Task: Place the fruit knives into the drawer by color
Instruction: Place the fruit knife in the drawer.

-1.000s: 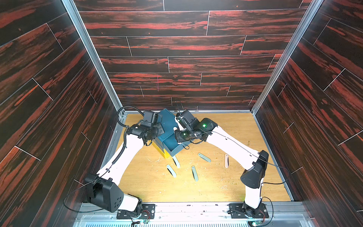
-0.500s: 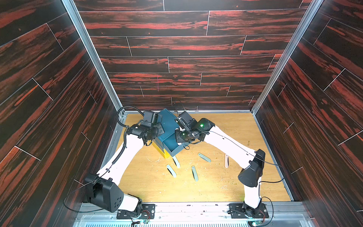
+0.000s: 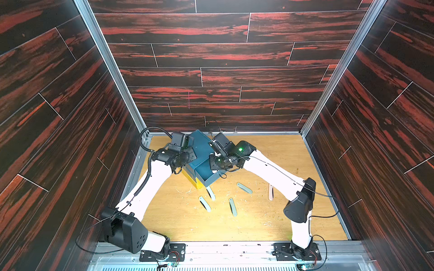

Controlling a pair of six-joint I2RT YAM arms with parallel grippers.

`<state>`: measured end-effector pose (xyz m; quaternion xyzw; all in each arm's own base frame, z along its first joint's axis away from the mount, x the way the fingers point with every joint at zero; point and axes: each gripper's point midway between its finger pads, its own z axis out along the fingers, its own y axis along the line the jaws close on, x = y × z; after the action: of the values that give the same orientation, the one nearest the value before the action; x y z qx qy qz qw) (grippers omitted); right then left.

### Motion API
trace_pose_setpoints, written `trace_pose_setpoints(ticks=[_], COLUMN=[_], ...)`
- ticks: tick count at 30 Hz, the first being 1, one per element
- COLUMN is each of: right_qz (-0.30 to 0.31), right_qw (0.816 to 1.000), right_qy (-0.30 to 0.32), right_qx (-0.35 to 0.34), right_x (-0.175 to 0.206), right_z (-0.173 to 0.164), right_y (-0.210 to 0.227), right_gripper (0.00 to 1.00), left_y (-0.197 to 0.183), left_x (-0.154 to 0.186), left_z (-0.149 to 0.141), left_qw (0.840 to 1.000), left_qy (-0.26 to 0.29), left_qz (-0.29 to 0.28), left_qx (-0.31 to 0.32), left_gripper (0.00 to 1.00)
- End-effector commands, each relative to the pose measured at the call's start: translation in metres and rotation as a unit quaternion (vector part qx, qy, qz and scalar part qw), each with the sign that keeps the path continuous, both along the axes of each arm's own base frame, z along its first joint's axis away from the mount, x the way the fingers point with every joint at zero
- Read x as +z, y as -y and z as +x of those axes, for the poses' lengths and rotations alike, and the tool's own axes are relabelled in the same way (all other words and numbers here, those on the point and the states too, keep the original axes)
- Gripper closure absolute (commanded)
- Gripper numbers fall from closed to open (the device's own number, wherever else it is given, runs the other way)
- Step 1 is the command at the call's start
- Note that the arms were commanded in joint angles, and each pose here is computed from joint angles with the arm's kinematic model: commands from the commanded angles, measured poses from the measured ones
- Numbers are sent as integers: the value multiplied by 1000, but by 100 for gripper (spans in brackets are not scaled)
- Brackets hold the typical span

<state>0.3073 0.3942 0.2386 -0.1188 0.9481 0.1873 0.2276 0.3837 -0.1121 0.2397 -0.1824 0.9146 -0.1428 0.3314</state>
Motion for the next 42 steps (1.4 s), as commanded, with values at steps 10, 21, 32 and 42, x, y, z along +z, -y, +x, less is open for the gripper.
trace_pose_setpoints(ticks=[10, 21, 32, 42], right_qz=[-10, -2, -14, -18], right_qw=[1000, 1000, 999, 999], right_qy=[-8, -16, -18, -20], right_qx=[3, 20, 29, 30], right_x=[-5, -4, -8, -12], right_z=[-4, -9, -20, -19], right_y=[-2, -13, -17, -18], right_gripper=[77, 77, 75, 72], left_y=[-2, -1, 0, -1], left_x=[-4, -7, -5, -3], left_z=[-7, -5, -4, -6], left_qw=[1000, 1000, 1000, 1000], left_qy=[-9, -12, -9, -8], left_qz=[5, 6, 2, 3], left_qx=[0, 0, 0, 2], left_gripper=[100, 100, 100, 100])
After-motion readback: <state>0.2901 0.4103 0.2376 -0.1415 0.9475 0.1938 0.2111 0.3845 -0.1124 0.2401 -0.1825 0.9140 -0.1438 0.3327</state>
